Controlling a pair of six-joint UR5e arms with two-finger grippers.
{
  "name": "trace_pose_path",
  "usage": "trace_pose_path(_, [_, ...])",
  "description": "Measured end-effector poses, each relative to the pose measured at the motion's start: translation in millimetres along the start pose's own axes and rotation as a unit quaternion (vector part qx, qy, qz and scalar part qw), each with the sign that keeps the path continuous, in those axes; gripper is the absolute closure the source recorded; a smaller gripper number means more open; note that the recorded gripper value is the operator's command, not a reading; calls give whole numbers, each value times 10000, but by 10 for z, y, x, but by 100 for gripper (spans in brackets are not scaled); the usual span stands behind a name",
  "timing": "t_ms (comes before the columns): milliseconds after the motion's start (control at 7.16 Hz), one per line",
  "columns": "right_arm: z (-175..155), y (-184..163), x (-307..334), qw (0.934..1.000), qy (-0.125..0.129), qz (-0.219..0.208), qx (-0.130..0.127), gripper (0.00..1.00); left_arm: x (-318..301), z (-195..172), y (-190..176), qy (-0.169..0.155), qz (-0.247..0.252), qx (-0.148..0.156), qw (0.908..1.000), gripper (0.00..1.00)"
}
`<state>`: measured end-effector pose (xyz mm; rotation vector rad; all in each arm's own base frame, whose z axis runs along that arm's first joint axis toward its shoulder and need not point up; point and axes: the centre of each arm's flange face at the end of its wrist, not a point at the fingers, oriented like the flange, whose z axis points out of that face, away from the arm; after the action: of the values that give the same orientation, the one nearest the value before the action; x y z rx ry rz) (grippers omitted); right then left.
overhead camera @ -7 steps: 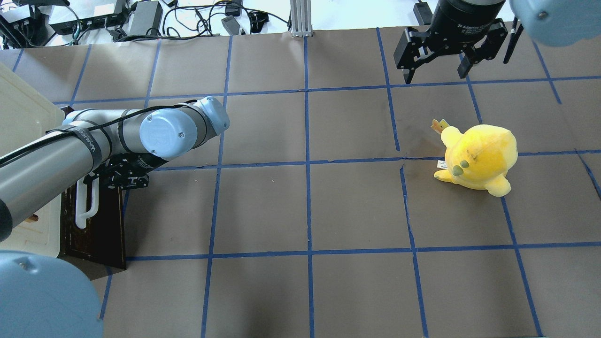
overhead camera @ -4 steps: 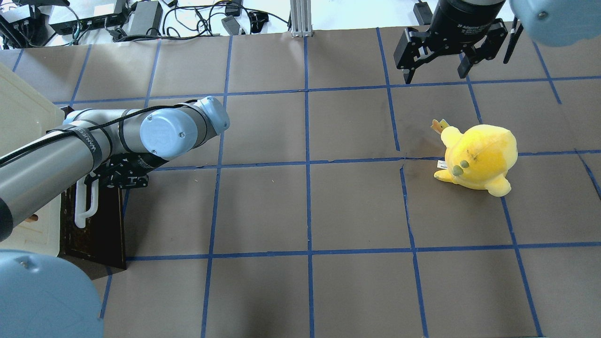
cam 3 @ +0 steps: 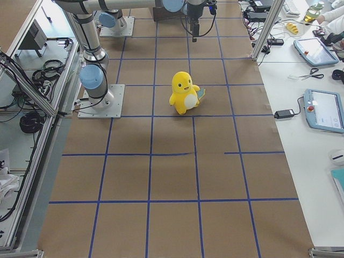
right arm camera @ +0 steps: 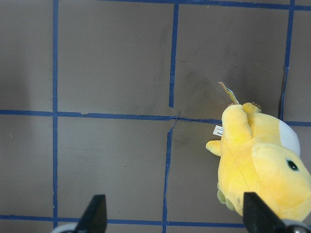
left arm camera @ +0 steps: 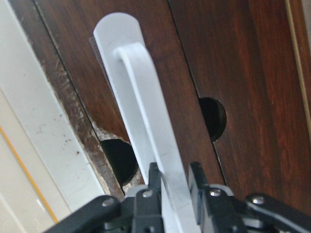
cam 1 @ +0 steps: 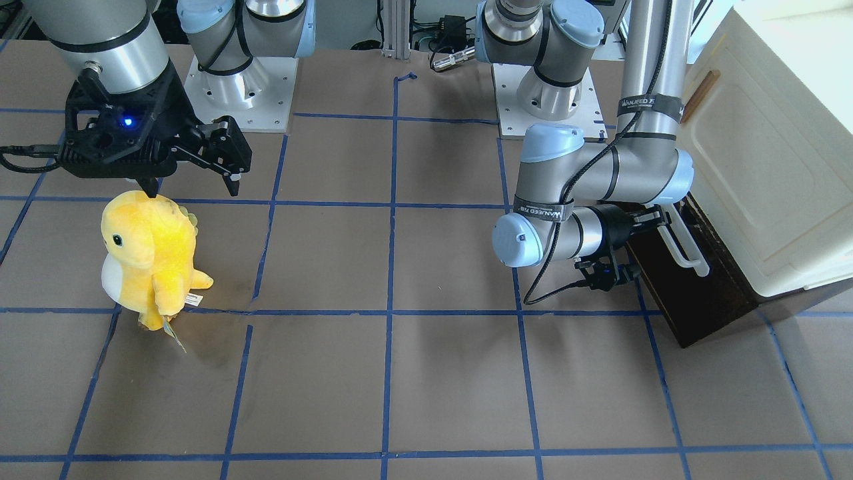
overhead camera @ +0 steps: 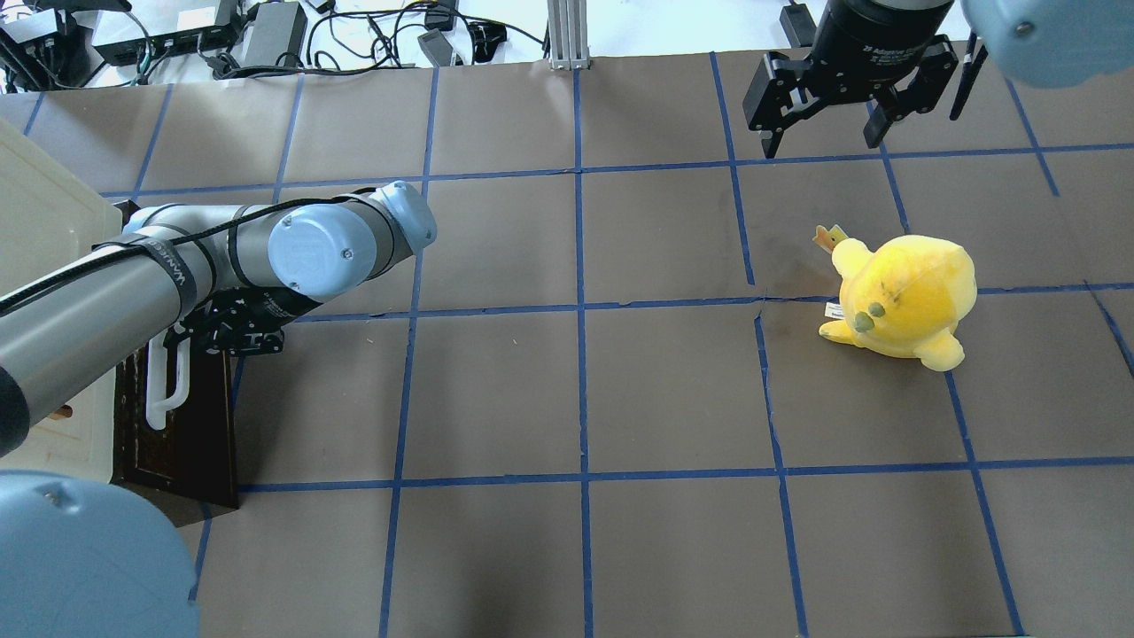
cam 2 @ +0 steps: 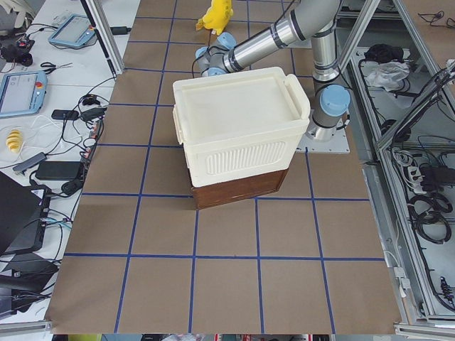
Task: Pull drawer sideways
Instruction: 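Pull the wooden drawer outward from the cabinet with the left gripper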
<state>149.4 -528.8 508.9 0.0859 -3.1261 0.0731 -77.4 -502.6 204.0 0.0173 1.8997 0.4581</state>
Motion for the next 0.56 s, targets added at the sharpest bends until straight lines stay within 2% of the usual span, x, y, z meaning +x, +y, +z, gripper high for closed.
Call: trace_pose_path(559, [0,0,0,10000,0,0,0,0,41,-79,29,-18,38,73,10000,77])
